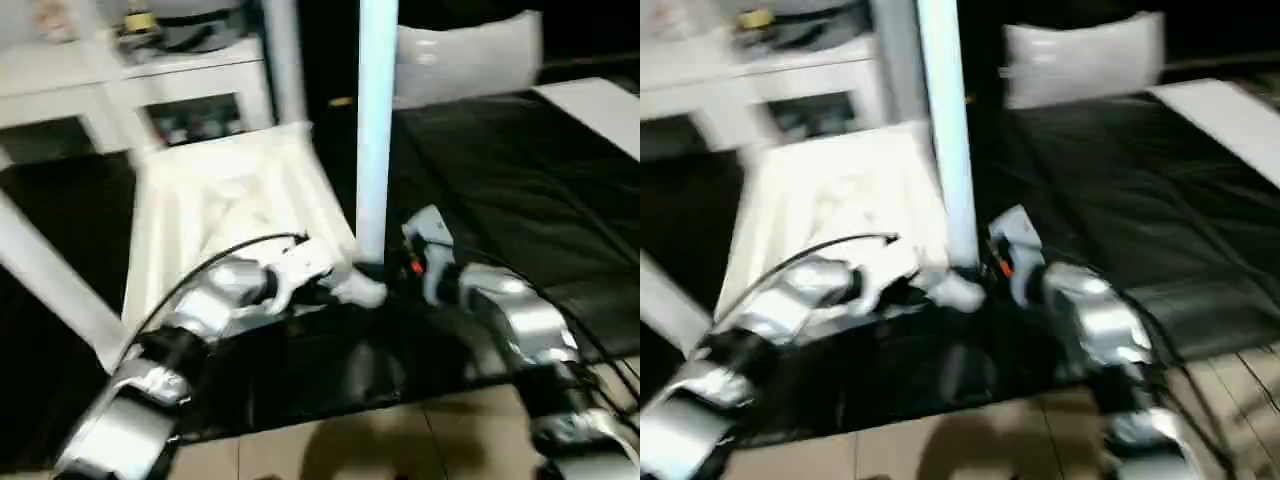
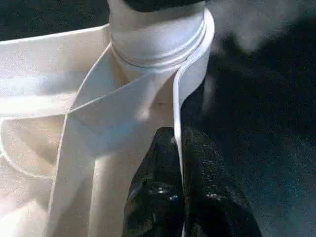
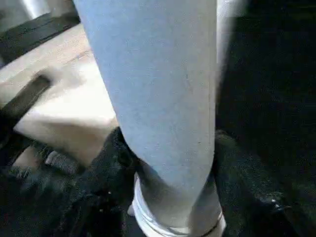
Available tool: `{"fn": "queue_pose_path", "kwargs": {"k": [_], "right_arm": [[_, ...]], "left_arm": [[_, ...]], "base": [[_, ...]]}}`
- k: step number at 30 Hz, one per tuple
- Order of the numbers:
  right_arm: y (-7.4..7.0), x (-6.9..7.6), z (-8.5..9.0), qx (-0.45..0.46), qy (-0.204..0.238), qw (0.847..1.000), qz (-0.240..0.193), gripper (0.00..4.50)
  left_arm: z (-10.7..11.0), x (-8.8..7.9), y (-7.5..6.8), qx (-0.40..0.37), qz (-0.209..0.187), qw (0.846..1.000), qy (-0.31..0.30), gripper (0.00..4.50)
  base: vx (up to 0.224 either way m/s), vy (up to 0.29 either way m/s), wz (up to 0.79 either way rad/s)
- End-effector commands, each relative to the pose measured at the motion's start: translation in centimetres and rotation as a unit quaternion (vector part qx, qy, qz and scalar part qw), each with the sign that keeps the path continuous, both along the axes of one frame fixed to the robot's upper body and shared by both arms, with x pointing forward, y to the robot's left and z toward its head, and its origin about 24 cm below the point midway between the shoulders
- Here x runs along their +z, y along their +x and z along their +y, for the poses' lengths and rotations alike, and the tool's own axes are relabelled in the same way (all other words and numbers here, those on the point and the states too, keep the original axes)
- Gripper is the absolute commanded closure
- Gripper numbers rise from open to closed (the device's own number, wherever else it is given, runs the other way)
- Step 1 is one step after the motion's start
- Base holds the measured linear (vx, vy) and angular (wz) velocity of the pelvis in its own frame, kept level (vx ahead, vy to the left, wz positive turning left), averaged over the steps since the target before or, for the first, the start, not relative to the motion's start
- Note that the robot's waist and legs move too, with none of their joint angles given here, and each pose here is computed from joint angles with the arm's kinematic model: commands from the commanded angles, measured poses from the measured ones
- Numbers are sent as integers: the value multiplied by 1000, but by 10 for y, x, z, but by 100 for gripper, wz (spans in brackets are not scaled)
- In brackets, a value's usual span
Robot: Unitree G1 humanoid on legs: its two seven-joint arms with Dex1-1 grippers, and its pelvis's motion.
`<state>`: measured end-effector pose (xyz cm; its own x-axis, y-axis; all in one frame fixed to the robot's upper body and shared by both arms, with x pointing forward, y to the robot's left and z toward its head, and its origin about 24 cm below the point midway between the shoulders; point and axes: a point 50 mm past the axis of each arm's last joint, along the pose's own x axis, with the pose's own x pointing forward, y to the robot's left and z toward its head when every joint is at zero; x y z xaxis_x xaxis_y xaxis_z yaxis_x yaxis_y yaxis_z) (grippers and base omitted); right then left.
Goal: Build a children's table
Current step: Rotate leg to tighten
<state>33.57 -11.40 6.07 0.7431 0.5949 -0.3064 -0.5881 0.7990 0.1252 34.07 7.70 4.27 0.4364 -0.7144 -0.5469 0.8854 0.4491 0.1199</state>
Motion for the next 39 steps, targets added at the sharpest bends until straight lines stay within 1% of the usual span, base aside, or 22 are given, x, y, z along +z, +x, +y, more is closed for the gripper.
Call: {"fn": "queue_pose_path", "kwargs": {"k": [1, 2, 3, 6, 7, 10, 12, 14, 16, 17, 18, 20, 21, 24, 25, 29, 32, 33, 34, 35, 37, 39], "right_arm": [[-5, -6, 39, 27, 35, 999, 27, 253], [-4, -6, 42, 24, 36, 999, 22, 253], [-5, -4, 44, 20, 43, 999, 14, 197], [-5, -2, 42, 22, 39, 999, 1, 176], [-4, -1, 40, 22, 36, 999, -5, 153], [-4, 1, 34, 28, 40, 999, -22, 138], [-9, 4, 21, 69, 39, 996, -50, 108], [-11, 4, 17, 83, 34, 994, -54, 101], [-18, 6, 6, 139, 21, 988, -61, 87], [-20, 7, 3, 150, 17, 987, -63, 74], [-25, 9, -7, 189, 6, 980, -69, 56], [-28, 11, -13, 208, 2, 976, -69, 41], [-33, 14, -24, 240, -2, 969, -62, 41], [-35, 17, -34, 261, -7, 964, -56, 9], [-35, 18, -37, 270, -12, 961, -55, 4], [-39, 24, -51, 334, -55, 940, -46, 2], [-39, 29, -52, 364, -41, 930, -43, 2], [-40, 29, -52, 377, -36, 925, -36, 18], [-40, 29, -52, 386, -37, 921, -31, 18], [-40, 29, -52, 386, -37, 921, -31, 18], [-43, 26, -51, 404, -25, 914, -5, 32], [-43, 25, -50, 407, -24, 913, -4, 62]], "left_arm": [[-23, 26, 10, 18, -54, 998, -34, 450], [-26, 27, 11, 17, -56, 998, -36, 450], [-27, 27, 10, 16, -55, 998, -36, 450], [-25, 26, 10, 13, -56, 998, -32, 450], [-23, 25, 10, 14, -56, 998, -30, 450], [-20, 24, 9, 3, -60, 998, -28, 450], [-12, 20, 4, -32, -61, 998, -12, 450], [-10, 19, 3, -47, -64, 997, -6, 450], [-5, 16, -3, -81, -61, 995, -1, 450], [-4, 16, -4, -91, -60, 994, 0, 450], [1, 13, -9, -121, -50, 991, 6, 450], [4, 12, -12, -137, -50, 989, 11, 450], [8, 11, -16, -166, -48, 985, 16, 450], [13, 9, -18, -188, -45, 981, 29, 450], [15, 9, -19, -197, -44, 979, 35, 450], [24, 7, -27, -262, -28, 963, 60, 450], [28, 8, -33, -301, -19, 951, 67, 450], [29, 8, -35, -316, -16, 946, 69, 450], [31, 8, -37, -326, -15, 942, 71, 450], [31, 8, -37, -326, -15, 942, 71, 450], [33, 9, -38, -334, -13, 940, 72, 450], [33, 9, -38, -335, -12, 939, 71, 450]], "base": [[0, 0, 0], [62, -53, -9], [0, 0, 0], [20, -16, -4], [0, 0, 0], [0, 0, 0], [0, 0, 0], [0, 0, 0], [0, 0, 0], [0, 0, 0], [0, 0, 0], [0, 0, 0], [0, 0, 0], [0, 0, 0], [0, 0, 0], [0, 0, 0], [0, 0, 0], [0, 0, 0], [0, 0, 0], [0, 0, 0], [0, 0, 0], [0, 0, 0]]}}
